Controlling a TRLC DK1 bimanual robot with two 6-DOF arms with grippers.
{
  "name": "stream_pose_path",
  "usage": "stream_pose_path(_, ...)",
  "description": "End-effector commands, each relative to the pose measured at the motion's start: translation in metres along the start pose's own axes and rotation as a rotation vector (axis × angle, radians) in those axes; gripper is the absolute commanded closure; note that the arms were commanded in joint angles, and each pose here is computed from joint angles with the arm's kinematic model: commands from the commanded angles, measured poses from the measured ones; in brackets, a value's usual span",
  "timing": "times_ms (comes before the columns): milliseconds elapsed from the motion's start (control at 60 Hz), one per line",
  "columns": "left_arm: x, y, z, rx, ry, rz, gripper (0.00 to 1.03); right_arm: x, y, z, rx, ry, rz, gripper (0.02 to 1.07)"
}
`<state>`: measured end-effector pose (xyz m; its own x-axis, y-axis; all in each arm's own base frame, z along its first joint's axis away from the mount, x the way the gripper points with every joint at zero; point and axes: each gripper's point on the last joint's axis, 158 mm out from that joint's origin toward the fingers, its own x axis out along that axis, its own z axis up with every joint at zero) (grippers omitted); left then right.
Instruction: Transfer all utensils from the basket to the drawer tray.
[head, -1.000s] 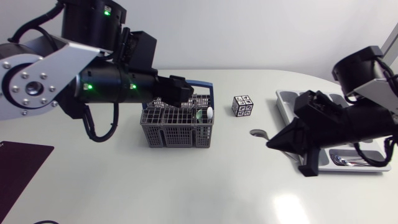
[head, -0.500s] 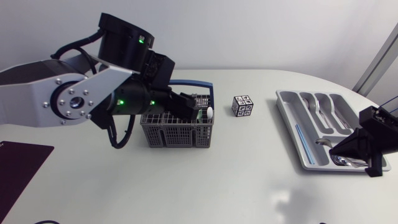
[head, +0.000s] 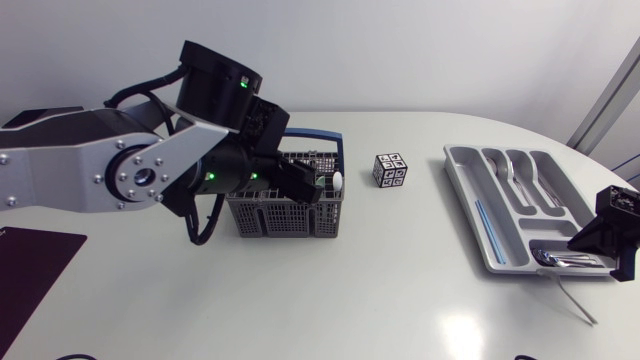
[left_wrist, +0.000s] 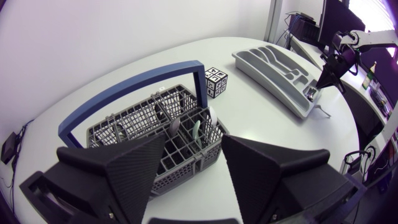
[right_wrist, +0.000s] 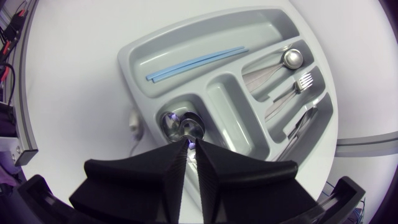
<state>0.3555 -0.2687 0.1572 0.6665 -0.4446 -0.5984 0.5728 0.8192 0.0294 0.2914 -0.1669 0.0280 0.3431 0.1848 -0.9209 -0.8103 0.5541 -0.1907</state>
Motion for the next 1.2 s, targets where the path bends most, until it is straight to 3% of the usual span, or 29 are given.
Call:
stream_pose_path(0, 0.008, -0.002, -0.016, 0.032, 0.030, 0.005, 0.39, 0.008, 0.003, -0.007, -0.023, 0.011, 0.024, 0.89)
stream_pose_path(83, 0.010, -0.002, -0.017, 0.034, 0.033, 0.006, 0.39, 0.009, 0.009, -0.008, -0.010, 0.010, 0.041, 0.86)
stream_pose_path(150, 0.010, -0.002, -0.020, 0.040, 0.037, 0.005, 0.39, 0.012, 0.016, -0.008, 0.036, 0.011, 0.070, 0.71)
stream_pose_path(267, 0.008, -0.002, -0.024, 0.050, 0.044, 0.005, 0.39, 0.013, 0.035, -0.013, 0.080, 0.005, 0.127, 0.56)
stream_pose_path(583, 0.007, -0.002, -0.029, 0.059, 0.050, 0.003, 0.39, -0.006, 0.094, -0.031, 0.163, -0.014, 0.234, 0.56)
stream_pose_path(850, 0.007, -0.010, -0.030, 0.064, 0.050, -0.010, 0.38, 0.009, 0.149, -0.035, 0.148, 0.015, 0.267, 0.54)
stream_pose_path(1183, 0.004, -0.011, -0.031, 0.067, 0.048, -0.010, 0.38, 0.032, 0.142, -0.053, 0.121, 0.068, 0.174, 0.52)
